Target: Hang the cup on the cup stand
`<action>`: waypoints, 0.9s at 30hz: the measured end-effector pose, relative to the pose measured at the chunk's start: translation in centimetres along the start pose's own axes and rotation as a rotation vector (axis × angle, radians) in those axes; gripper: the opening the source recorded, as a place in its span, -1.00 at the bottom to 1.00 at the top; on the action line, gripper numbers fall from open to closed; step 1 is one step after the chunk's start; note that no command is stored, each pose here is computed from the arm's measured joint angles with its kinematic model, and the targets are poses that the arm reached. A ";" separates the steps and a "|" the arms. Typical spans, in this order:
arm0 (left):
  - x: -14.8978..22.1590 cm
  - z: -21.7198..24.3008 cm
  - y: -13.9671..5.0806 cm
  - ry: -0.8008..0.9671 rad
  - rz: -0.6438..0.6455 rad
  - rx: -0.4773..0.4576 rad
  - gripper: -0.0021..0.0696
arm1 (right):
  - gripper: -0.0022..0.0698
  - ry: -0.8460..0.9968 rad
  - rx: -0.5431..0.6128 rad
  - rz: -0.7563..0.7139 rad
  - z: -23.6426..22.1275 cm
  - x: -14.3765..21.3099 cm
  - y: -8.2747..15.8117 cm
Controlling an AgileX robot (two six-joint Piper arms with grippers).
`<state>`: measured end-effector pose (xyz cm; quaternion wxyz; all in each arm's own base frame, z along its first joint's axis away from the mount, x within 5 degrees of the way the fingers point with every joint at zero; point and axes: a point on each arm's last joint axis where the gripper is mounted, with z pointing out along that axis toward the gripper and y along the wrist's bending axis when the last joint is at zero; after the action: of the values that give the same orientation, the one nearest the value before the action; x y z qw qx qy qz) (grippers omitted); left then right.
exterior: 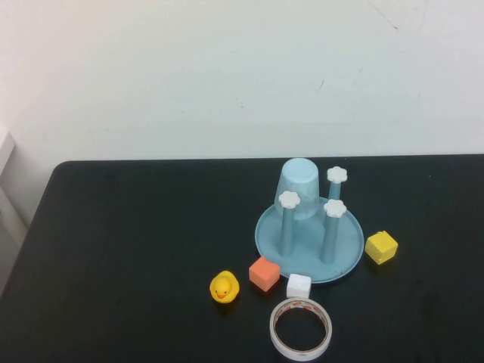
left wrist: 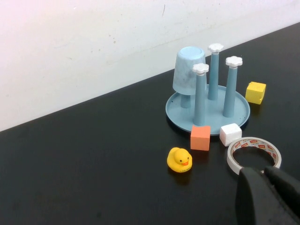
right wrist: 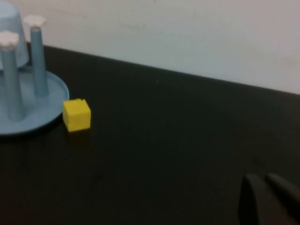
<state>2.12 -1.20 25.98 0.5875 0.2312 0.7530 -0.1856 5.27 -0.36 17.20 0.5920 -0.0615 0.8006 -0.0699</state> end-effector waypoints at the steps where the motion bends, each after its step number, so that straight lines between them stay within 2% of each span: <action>1: 0.0 0.0 0.0 0.000 0.000 0.000 -0.95 | -0.94 0.006 0.000 -0.005 0.0 0.0 0.0; 27: 0.0 0.0 0.0 0.000 0.000 0.000 -0.95 | -0.94 0.027 0.003 0.009 -0.1 0.1 -0.1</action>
<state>2.12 -1.20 25.98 0.5875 0.2312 0.7530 -0.1856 5.17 -0.43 17.13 0.5814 -0.0559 0.8088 -0.0694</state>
